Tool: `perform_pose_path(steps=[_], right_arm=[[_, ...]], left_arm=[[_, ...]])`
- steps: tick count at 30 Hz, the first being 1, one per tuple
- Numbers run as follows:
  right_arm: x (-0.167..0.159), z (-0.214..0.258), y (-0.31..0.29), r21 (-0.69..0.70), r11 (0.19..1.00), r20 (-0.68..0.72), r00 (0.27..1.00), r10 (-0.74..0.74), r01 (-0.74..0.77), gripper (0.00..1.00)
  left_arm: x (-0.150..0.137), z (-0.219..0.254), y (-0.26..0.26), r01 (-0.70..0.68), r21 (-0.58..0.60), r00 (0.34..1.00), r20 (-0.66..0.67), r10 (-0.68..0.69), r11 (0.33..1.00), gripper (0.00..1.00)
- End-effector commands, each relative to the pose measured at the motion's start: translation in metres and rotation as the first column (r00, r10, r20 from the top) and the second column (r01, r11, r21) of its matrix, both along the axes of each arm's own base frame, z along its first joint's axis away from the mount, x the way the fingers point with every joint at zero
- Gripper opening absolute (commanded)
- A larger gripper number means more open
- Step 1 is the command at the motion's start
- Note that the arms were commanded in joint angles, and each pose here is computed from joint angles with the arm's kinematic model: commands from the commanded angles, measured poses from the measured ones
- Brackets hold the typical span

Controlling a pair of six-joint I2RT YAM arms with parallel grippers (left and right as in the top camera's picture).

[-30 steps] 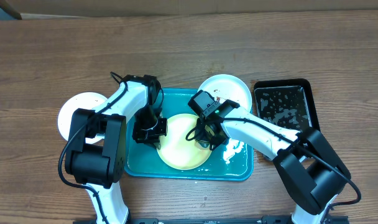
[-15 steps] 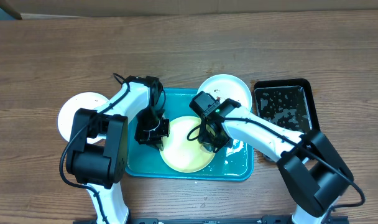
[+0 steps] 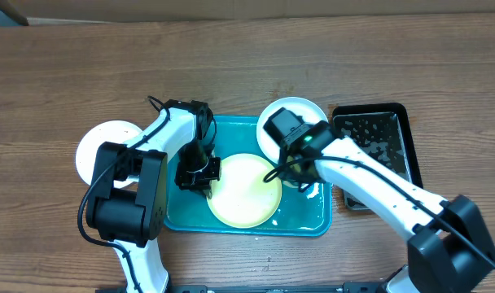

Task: Clean dirty plates on tray and stack at the side
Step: 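Return the sponge to the basin and lift the yellow plate with left gripper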

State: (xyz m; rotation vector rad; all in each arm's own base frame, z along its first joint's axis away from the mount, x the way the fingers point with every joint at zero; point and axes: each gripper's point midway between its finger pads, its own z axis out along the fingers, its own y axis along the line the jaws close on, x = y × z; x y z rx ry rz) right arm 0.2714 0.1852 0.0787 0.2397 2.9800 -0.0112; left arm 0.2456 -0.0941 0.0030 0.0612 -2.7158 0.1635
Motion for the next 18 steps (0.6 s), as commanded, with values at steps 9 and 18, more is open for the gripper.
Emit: perform_pose_path(steps=[9, 18], right_arm=[[0.032, 0.028, -0.106, -0.069, 0.983, 0.023, 0.986, -0.166, 0.167, 0.04], [0.043, 0.028, -0.164, -0.088, 0.968, 0.017, 0.972, -0.233, 0.233, 0.09]], left_arm=[[0.044, 0.057, 0.038, -0.086, 0.191, 0.946, 0.323, 0.020, 0.978, 0.04], [0.053, 0.113, 0.056, -0.150, 0.240, 0.855, 0.519, 0.003, 0.959, 0.04]])
